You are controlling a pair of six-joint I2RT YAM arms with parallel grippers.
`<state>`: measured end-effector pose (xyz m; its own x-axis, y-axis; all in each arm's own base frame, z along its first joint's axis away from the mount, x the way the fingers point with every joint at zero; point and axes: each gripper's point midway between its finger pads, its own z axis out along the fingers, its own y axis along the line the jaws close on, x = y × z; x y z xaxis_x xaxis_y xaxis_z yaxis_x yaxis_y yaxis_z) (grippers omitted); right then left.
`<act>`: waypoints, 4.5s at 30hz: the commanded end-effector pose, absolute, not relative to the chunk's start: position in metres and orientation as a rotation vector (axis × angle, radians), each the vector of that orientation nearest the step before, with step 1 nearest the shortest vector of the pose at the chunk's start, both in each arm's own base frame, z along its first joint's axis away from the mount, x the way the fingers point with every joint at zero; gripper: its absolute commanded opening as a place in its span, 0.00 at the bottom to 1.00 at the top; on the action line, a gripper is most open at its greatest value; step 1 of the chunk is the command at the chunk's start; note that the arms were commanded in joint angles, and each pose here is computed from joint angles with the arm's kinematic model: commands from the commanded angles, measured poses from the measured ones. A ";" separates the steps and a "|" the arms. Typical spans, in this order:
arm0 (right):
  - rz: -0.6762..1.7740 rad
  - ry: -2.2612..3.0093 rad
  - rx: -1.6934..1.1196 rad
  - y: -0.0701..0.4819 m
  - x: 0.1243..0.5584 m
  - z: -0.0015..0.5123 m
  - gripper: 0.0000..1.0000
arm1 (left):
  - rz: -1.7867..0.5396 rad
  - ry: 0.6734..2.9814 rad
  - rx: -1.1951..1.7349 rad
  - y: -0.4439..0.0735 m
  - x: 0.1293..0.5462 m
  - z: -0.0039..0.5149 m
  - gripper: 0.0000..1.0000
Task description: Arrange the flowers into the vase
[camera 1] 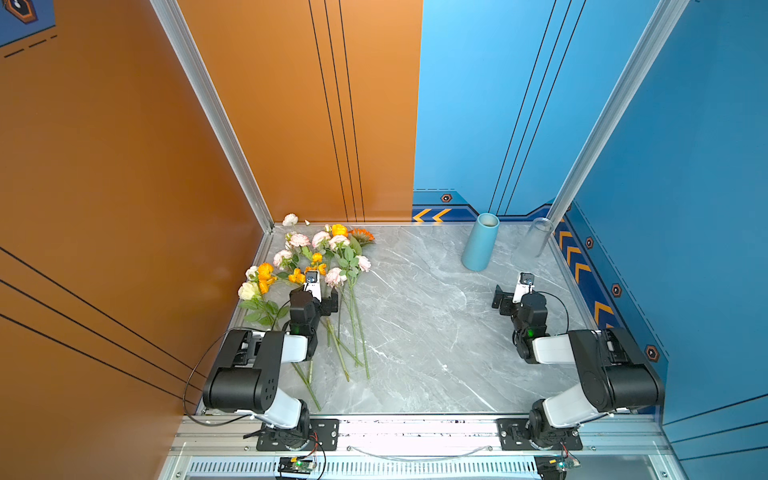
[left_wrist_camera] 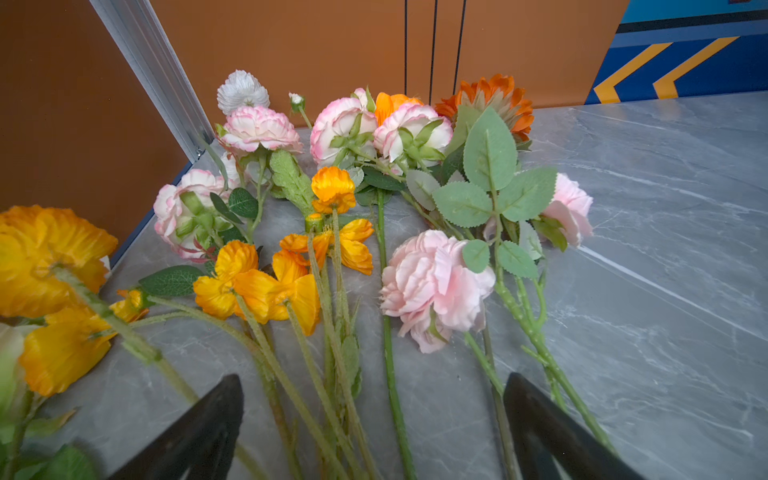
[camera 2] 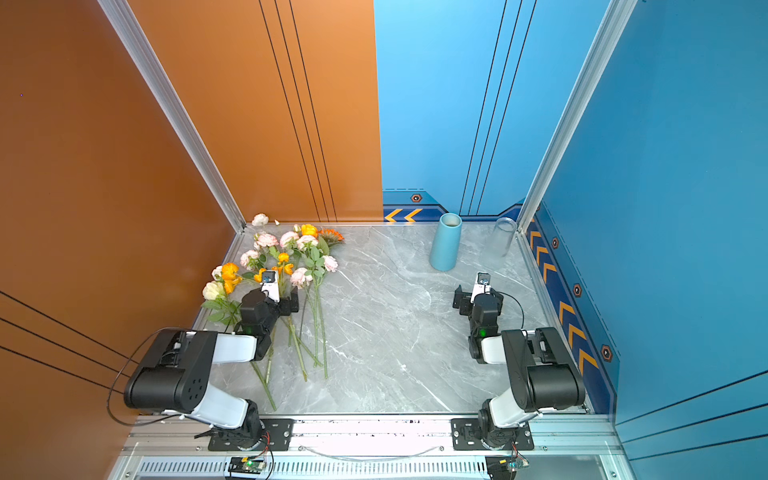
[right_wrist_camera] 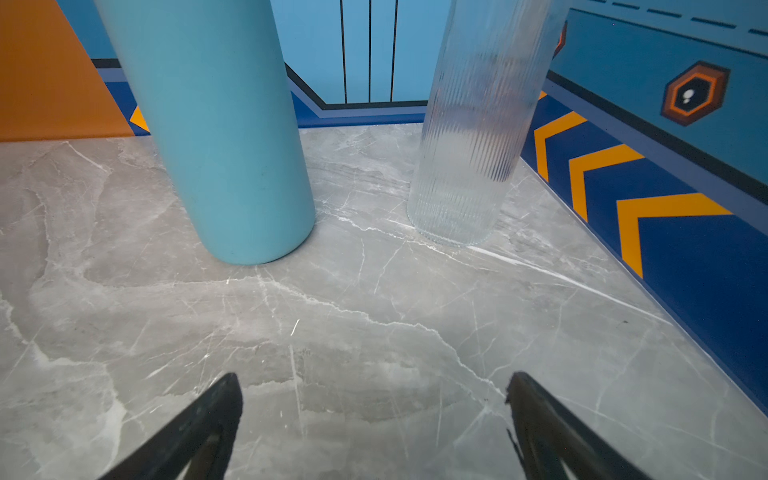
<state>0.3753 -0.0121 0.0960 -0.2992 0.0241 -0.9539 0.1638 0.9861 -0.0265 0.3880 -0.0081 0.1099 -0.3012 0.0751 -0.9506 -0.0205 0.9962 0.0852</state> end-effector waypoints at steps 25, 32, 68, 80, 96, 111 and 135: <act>0.105 1.792 -0.094 0.069 0.453 0.260 1.00 | -0.620 1.520 1.119 -0.334 0.297 0.272 0.98; 0.071 1.797 -0.091 0.073 0.515 0.247 1.00 | -0.514 1.531 1.084 -0.330 0.302 0.270 0.98; 0.010 1.979 -0.036 0.044 0.563 0.179 1.00 | -0.445 1.528 0.993 -0.298 0.321 0.275 0.98; 0.131 1.860 -0.090 0.055 0.583 0.187 1.00 | -0.436 1.550 1.018 -0.301 0.323 0.261 0.98; 0.207 1.705 -0.178 0.082 0.568 0.216 0.56 | -0.424 1.523 1.012 -0.298 0.320 0.272 0.98; 0.453 1.560 -0.350 0.209 0.423 0.289 0.36 | -0.356 1.603 0.833 -0.271 0.328 0.312 0.98; 0.561 1.512 -0.418 0.285 0.325 0.250 0.35 | -0.690 2.130 0.528 -0.191 0.205 0.228 0.98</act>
